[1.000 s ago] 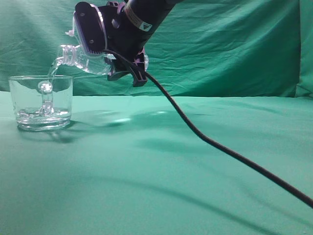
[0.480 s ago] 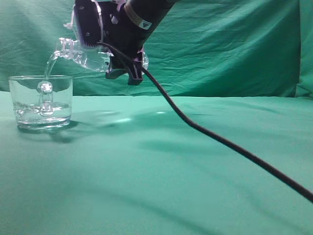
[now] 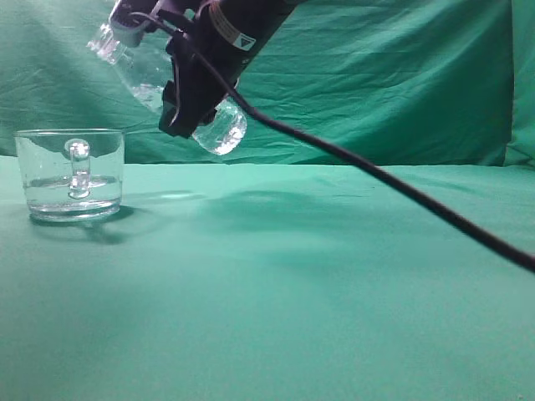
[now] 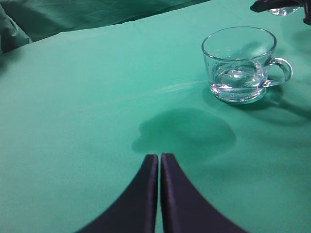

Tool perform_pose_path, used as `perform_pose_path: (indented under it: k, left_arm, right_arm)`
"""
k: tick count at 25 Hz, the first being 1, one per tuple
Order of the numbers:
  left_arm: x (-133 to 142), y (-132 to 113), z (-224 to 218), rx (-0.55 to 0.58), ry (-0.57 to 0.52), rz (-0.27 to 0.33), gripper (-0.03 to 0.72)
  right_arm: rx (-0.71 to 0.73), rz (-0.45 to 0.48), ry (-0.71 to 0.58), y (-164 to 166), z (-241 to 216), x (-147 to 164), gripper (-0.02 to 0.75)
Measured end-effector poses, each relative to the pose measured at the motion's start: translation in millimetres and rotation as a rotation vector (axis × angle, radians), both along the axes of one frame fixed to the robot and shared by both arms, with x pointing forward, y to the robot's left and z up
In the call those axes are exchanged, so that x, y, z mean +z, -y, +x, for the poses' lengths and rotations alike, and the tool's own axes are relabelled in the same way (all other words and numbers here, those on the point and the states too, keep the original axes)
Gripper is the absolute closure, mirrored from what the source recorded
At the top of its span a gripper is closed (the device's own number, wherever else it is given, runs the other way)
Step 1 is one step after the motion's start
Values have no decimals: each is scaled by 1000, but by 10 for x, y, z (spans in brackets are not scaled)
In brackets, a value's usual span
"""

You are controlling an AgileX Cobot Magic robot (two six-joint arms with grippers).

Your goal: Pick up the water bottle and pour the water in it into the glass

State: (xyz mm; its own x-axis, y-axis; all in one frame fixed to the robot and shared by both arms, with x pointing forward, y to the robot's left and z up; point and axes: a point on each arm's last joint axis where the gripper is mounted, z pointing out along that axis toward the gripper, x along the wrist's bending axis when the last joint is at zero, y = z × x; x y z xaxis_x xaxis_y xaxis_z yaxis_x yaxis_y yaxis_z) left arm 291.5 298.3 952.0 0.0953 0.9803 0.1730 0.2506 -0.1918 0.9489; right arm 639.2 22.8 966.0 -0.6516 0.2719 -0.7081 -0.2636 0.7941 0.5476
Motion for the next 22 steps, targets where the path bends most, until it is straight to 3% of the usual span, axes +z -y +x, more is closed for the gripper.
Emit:
perform_pose_path:
  k: [4, 11, 22]
  left_arm:
    - [0, 0, 0, 0, 0, 0, 688]
    - [0, 0, 0, 0, 0, 0, 688]
    - [0, 0, 0, 0, 0, 0, 688]
  right_arm:
    - [-148, 182, -80, 51, 13, 168, 361]
    - [-265, 449, -135, 215, -132, 764, 361]
    - [-419, 503, -236, 991, -618, 875, 361]
